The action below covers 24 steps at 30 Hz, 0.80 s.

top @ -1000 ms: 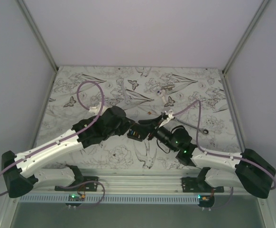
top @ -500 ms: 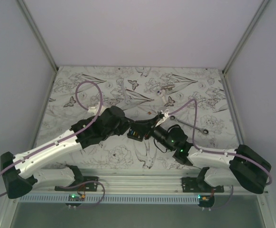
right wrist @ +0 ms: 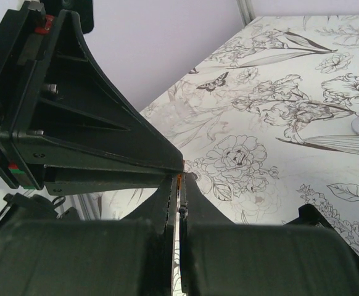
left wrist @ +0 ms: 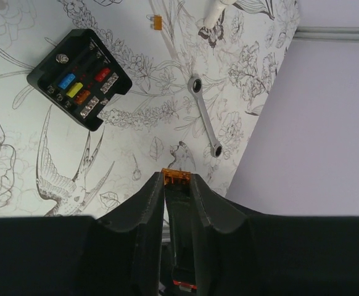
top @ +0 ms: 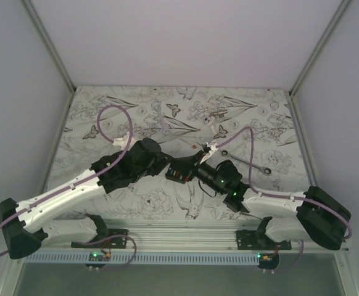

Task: Snap on the fuse box
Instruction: Pick up the fuse from the center of the board.

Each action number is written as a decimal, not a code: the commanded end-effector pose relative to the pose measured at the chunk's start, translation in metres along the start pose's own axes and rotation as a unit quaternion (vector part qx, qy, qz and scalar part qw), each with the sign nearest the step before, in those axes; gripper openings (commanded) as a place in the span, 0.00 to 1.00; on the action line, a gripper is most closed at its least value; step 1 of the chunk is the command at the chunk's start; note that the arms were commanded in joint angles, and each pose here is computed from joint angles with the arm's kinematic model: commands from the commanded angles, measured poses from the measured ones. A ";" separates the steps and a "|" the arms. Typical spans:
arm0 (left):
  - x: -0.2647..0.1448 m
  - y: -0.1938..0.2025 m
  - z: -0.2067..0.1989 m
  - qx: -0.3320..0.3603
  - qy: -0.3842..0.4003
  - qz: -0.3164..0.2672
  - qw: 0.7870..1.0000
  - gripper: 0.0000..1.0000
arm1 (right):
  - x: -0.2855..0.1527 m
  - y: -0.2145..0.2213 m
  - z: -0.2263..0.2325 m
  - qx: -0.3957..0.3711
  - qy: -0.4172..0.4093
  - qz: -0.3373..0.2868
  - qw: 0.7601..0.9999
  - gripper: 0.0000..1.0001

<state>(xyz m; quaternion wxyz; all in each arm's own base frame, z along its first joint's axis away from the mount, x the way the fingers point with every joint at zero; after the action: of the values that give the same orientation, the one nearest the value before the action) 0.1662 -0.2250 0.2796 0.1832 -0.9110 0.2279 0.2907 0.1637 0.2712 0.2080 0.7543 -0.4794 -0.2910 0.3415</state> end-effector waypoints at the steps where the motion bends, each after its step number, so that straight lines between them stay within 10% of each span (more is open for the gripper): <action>1: -0.008 -0.007 0.006 0.056 0.009 -0.006 0.998 0.29 | 0.003 -0.017 0.001 -0.006 -0.025 -0.004 1.000 0.00; 12: -0.028 -0.041 0.008 0.396 0.114 0.027 0.911 0.50 | -0.016 -0.043 -0.021 0.000 -0.125 0.055 0.991 0.00; 24: -0.034 -0.023 -0.002 0.534 0.309 0.112 0.779 0.53 | -0.027 -0.066 -0.011 -0.007 -0.253 0.102 0.962 0.00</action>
<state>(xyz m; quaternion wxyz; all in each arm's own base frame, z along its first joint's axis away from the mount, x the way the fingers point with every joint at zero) 0.1577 -0.1909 0.3002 0.5124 -0.7253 0.4576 -0.0453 0.1796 0.2256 0.2459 0.6519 -0.4349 -0.3843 0.4880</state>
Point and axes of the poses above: each gripper's point midway between its finger pads, its own x axis out along the fingers, its own z axis along the line the jaws close on, y = z × x, the point moved 9 cm from there along -x, back along the fingers, and after that the axes turned 3 degrees about -x, right-handed, at the moved point
